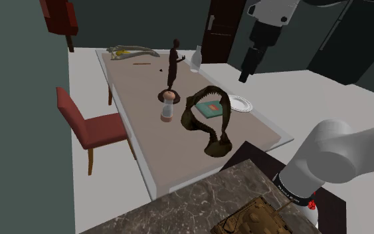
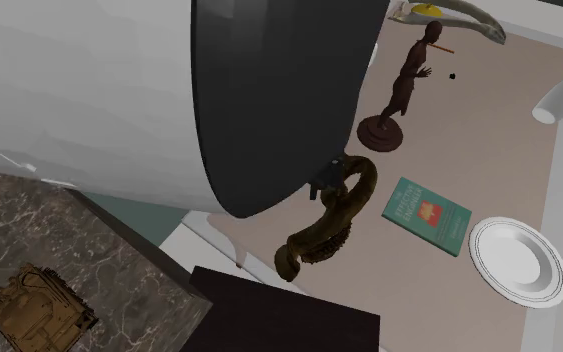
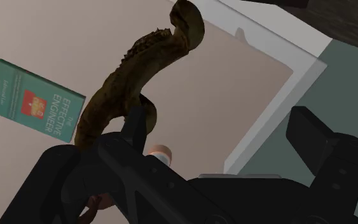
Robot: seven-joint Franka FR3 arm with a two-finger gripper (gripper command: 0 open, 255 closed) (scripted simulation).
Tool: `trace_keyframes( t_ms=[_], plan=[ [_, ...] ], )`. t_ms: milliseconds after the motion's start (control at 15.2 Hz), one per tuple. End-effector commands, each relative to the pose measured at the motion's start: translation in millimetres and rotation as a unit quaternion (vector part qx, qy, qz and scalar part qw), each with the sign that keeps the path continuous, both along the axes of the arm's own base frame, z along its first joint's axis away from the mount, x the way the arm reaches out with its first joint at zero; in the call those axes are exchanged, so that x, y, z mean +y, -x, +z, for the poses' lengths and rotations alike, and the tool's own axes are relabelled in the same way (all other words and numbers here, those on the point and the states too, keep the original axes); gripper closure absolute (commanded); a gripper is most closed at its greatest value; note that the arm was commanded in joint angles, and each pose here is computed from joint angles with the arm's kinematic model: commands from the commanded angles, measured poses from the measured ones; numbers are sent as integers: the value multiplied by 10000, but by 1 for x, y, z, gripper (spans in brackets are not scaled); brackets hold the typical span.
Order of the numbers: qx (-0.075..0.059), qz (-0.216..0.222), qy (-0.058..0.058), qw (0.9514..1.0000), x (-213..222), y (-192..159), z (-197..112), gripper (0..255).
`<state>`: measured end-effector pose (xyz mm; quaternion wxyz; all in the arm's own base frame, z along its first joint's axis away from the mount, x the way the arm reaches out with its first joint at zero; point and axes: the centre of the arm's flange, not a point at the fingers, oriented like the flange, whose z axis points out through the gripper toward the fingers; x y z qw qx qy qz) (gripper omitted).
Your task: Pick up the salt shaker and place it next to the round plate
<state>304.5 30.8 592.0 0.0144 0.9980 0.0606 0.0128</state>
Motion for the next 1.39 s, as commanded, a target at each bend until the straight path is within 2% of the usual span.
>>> trace_keyframes(
  t_ms=[0,1320],
  plan=[
    [0,0,0,10000,0,0,0,0],
    [-613,-42,335,9976,-16,-193,-157,0]
  ],
)
